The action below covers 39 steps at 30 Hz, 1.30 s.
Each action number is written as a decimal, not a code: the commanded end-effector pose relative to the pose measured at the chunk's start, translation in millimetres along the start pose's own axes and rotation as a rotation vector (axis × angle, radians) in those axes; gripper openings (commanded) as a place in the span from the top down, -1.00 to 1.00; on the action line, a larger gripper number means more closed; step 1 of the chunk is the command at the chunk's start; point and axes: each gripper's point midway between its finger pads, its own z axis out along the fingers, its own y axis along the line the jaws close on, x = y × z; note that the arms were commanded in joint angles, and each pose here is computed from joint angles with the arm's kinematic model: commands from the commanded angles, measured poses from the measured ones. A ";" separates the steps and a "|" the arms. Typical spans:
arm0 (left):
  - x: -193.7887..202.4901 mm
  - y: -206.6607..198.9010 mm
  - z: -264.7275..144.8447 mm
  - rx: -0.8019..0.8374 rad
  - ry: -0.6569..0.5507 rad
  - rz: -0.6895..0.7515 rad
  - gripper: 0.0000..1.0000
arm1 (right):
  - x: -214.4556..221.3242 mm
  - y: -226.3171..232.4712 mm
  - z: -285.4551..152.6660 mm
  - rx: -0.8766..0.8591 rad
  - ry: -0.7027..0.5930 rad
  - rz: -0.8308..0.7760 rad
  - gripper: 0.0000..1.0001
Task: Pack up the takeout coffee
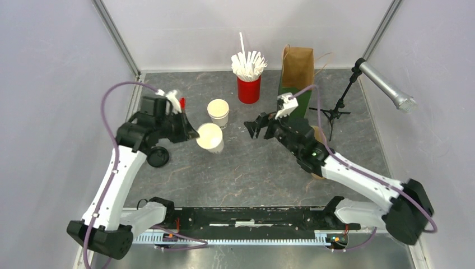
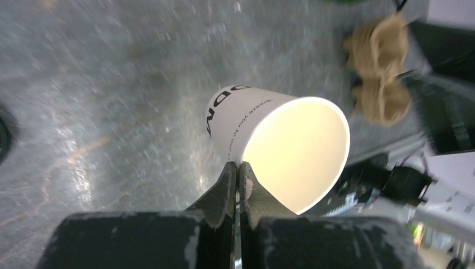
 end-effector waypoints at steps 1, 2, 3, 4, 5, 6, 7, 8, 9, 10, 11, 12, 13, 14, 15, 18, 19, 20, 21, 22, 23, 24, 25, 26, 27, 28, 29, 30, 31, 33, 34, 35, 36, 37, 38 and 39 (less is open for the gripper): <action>48.9 -9.0 40.2 0.017 0.141 0.046 0.95 | 2.1 -17.2 -39.9 0.025 0.033 -0.151 -0.96; 60.3 -14.2 51.3 0.022 0.174 0.058 0.95 | 2.2 -21.3 -47.4 0.038 0.037 -0.170 -0.96; 68.9 -16.9 61.1 0.022 0.200 0.066 0.95 | 1.7 -25.1 -55.3 0.049 0.041 -0.188 -0.96; 76.9 -19.3 70.5 0.019 0.220 0.075 0.95 | 0.1 -28.2 -61.7 0.060 0.039 -0.200 -0.96; 82.9 -21.3 78.5 0.019 0.232 0.084 0.95 | -1.9 -32.0 -69.1 0.073 0.037 -0.215 -0.96; 87.8 -21.3 85.9 0.013 0.245 0.087 0.95 | -5.1 -35.4 -76.3 0.087 0.028 -0.224 -0.96; 92.0 -21.5 92.4 0.011 0.252 0.090 0.95 | -6.5 -38.1 -81.5 0.095 0.022 -0.232 -0.96; 95.9 -21.8 98.5 0.010 0.262 0.092 0.95 | -6.9 -42.0 -87.6 0.108 0.019 -0.241 -0.96; 100.5 -22.2 105.2 0.010 0.271 0.093 0.94 | -6.2 -46.0 -93.0 0.120 0.019 -0.249 -0.96; 105.0 -24.1 110.7 0.016 0.278 0.099 0.93 | -4.8 -49.7 -96.9 0.133 0.021 -0.255 -0.96; 108.2 -25.0 116.3 0.019 0.281 0.103 0.92 | -5.1 -52.4 -101.0 0.142 0.017 -0.259 -0.96; 112.9 -24.1 121.6 0.014 0.285 0.111 0.91 | -3.8 -54.8 -103.9 0.149 0.017 -0.261 -0.96; 114.9 -24.3 126.0 0.014 0.280 0.115 0.90 | -3.9 -57.1 -107.1 0.157 0.012 -0.262 -0.96; 118.8 -21.8 130.8 0.004 0.285 0.121 0.88 | -4.2 -58.0 -109.6 0.159 0.008 -0.262 -0.96; 120.7 -20.8 134.6 -0.002 0.282 0.129 0.87 | -4.4 -58.6 -111.6 0.159 0.004 -0.261 -0.96; 130.3 -15.6 142.9 -0.019 0.302 0.123 0.80 | -5.3 -59.7 -116.0 0.157 -0.005 -0.267 -0.96; 132.0 -13.7 143.7 -0.026 0.305 0.117 0.72 | -4.9 -60.3 -116.6 0.158 -0.004 -0.271 -0.96; 131.9 -13.0 143.4 -0.030 0.302 0.112 0.60 | -5.4 -60.6 -117.7 0.159 -0.003 -0.276 -0.96; 130.1 -13.4 142.2 -0.030 0.292 0.110 0.46 | -5.5 -60.7 -118.5 0.159 0.000 -0.282 -0.96; 127.2 -13.4 140.2 -0.035 0.279 0.110 0.32 | -5.2 -61.0 -119.2 0.159 0.003 -0.284 -0.96; 122.8 -13.6 136.6 -0.043 0.264 0.111 0.17 | -3.9 -61.4 -120.1 0.158 0.007 -0.288 -0.96; 115.6 -13.9 132.5 -0.056 0.239 0.117 0.06 | -3.2 -61.6 -120.8 0.156 0.009 -0.291 -0.96; 109.7 -12.8 127.9 -0.075 0.223 0.125 -0.06 | -2.7 -61.7 -121.8 0.153 0.007 -0.292 -0.96; 100.6 -11.6 121.8 -0.101 0.196 0.134 -0.16 | -2.5 -61.5 -122.6 0.150 0.004 -0.293 -0.96; 90.1 -10.9 116.1 -0.127 0.164 0.147 -0.25 | -1.3 -62.1 -123.3 0.149 0.003 -0.293 -0.96; 83.1 -8.0 110.5 -0.157 0.144 0.157 -0.37 | -1.0 -62.0 -124.3 0.145 0.002 -0.295 -0.96; 73.3 -5.3 103.7 -0.192 0.114 0.169 -0.59 | -1.7 -61.6 -125.5 0.141 -0.003 -0.296 -0.96; 64.8 -2.0 97.8 -0.224 0.086 0.177 -0.86 | -1.3 -61.1 -126.3 0.137 -0.004 -0.298 -0.96; 55.4 3.6 90.9 -0.270 0.054 0.189 -0.98 | -1.7 -61.1 -127.3 0.134 -0.007 -0.299 -0.96; 41.2 16.6 79.0 -0.358 0.002 0.202 -1.00 | -1.8 -61.1 -129.2 0.130 -0.012 -0.303 -0.96; 35.2 23.8 73.3 -0.399 -0.018 0.206 -1.00 | -1.5 -61.6 -130.2 0.129 -0.015 -0.304 -0.96; 30.4 32.0 68.1 -0.439 -0.031 0.209 -1.00 | -0.8 -62.0 -131.0 0.128 -0.017 -0.305 -0.96; 26.9 40.9 63.9 -0.480 -0.041 0.208 -1.00 | -0.3 -62.8 -131.9 0.129 -0.021 -0.305 -0.96; 24.3 52.0 59.3 -0.528 -0.046 0.210 -1.00 | -0.1 -62.9 -132.9 0.127 -0.027 -0.302 -0.96; 21.4 64.8 55.3 -0.575 -0.048 0.205 -1.00 | 1.3 -62.6 -133.4 0.121 -0.029 -0.299 -0.96; 19.9 77.5 52.0 -0.617 -0.044 0.196 -1.00 | 1.2 -61.6 -134.2 0.113 -0.037 -0.295 -0.96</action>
